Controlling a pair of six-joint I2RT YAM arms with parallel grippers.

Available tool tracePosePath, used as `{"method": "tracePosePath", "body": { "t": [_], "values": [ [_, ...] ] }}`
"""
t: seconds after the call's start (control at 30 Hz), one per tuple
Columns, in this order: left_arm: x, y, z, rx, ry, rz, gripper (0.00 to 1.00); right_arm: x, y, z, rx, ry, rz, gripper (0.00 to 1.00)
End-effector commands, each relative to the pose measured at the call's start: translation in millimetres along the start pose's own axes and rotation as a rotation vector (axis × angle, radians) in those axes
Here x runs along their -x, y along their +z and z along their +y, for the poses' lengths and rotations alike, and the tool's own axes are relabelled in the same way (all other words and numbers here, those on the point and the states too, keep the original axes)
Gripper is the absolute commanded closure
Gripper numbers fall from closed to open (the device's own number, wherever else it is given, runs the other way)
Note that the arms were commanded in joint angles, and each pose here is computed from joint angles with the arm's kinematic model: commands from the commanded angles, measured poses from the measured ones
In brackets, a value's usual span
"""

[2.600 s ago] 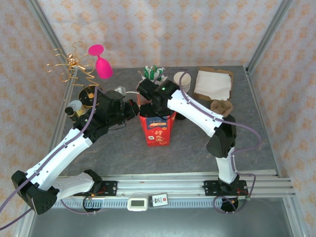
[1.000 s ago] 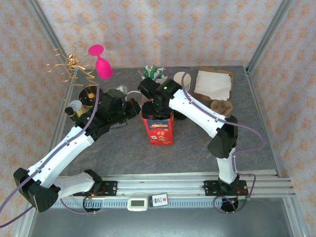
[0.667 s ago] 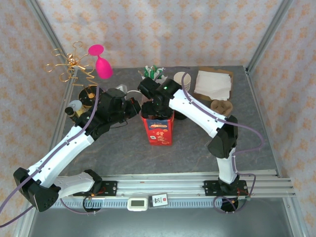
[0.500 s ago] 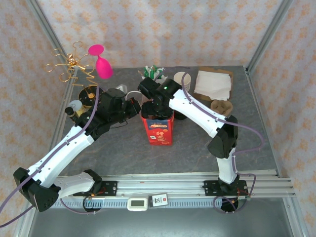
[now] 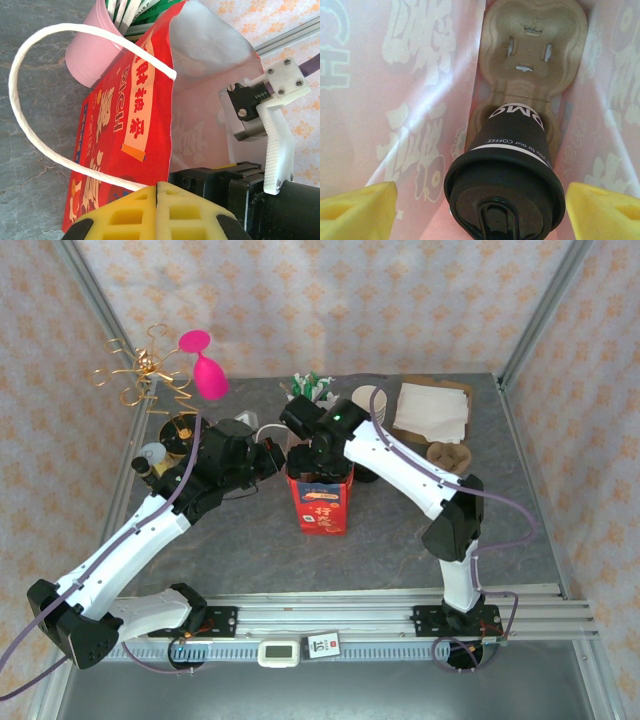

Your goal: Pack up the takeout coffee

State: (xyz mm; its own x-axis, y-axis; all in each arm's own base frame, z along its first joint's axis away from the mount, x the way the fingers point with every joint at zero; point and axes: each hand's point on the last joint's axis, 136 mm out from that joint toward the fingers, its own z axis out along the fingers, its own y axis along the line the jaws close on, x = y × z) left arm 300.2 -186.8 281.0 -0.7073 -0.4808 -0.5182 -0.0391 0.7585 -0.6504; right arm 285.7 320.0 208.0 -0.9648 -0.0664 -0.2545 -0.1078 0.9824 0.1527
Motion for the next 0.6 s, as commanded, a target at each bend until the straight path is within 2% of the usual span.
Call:
{"method": "tracePosePath", "body": {
  "t": [0.0, 0.57],
  "values": [
    [6, -6, -7, 0.000, 0.028, -0.015, 1.00, 5, -22, -4, 0.009, 0.018, -0.056, 0.15],
    [7, -5, -7, 0.004, 0.031, -0.012, 1.00, 7, -37, -5, 0.039, 0.036, -0.076, 0.16]
  ]
}}
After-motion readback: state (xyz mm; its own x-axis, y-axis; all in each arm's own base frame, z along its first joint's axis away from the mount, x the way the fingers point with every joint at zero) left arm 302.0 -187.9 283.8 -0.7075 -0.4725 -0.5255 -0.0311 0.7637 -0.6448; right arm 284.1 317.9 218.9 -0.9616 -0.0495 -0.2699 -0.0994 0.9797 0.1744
